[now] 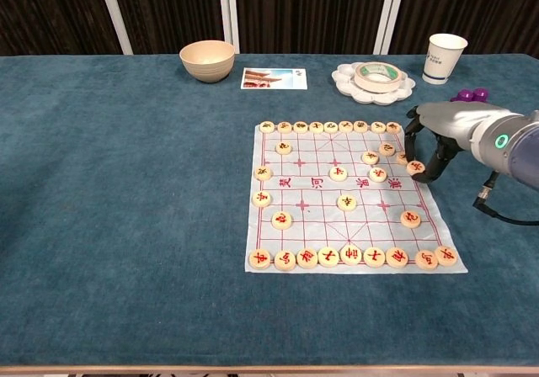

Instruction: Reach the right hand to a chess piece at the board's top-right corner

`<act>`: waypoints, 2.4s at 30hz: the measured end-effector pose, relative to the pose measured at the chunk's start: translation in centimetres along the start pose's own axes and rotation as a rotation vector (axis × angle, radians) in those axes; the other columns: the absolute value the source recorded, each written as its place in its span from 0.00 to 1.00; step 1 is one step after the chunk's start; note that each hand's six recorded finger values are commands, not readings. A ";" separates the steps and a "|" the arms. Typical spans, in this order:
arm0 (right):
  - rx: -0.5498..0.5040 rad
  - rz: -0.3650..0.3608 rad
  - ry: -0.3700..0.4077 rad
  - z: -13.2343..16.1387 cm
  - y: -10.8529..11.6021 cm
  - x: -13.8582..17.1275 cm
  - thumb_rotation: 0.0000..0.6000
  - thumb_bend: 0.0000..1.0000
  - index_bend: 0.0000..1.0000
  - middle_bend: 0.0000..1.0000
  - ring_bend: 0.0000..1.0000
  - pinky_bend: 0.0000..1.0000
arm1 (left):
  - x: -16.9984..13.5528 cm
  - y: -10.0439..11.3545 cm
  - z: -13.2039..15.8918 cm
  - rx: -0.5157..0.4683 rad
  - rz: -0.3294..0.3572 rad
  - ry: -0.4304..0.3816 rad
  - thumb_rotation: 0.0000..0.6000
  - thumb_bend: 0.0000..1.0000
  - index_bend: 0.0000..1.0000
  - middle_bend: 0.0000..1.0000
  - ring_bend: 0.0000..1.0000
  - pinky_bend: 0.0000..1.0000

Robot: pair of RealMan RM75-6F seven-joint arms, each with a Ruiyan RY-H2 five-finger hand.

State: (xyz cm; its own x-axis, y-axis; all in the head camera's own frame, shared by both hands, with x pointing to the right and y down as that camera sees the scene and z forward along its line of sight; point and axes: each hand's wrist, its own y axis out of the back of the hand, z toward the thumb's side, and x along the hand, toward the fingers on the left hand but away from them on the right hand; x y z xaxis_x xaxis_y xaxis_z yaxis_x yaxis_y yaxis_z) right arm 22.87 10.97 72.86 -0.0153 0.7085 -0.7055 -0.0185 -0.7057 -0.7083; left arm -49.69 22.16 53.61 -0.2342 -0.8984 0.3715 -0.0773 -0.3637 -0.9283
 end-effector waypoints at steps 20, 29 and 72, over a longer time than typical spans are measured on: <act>0.008 0.028 -0.032 0.2 2.6 -2.5 1.00 0.38 0.53 0.00 0.05 0.09 | 0.3 -0.2 -0.2 0.012 0.001 0.010 1.00 0.00 0.07 0.00 0.00 0.00; 0.003 0.030 -0.029 0.9 2.3 -3.4 1.00 0.38 0.53 0.00 0.05 0.09 | 0.3 0.0 -0.3 0.012 0.006 0.015 1.00 0.00 0.07 0.00 0.00 0.00; 0.008 0.039 -0.063 -0.1 1.5 -4.4 1.00 0.38 0.53 0.00 0.05 0.09 | 0.2 -0.2 -0.2 0.022 0.002 0.014 1.00 0.00 0.07 0.00 0.00 0.00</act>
State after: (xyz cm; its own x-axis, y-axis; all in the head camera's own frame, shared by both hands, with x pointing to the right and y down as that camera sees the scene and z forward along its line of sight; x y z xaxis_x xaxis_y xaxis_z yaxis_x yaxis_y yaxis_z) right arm 22.98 6.77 74.91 -0.0791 0.6794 -0.7295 -0.0248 -0.7329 -0.6798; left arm -49.90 22.07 53.90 -0.2481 -0.8956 0.3691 -0.0554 -0.3673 -0.9284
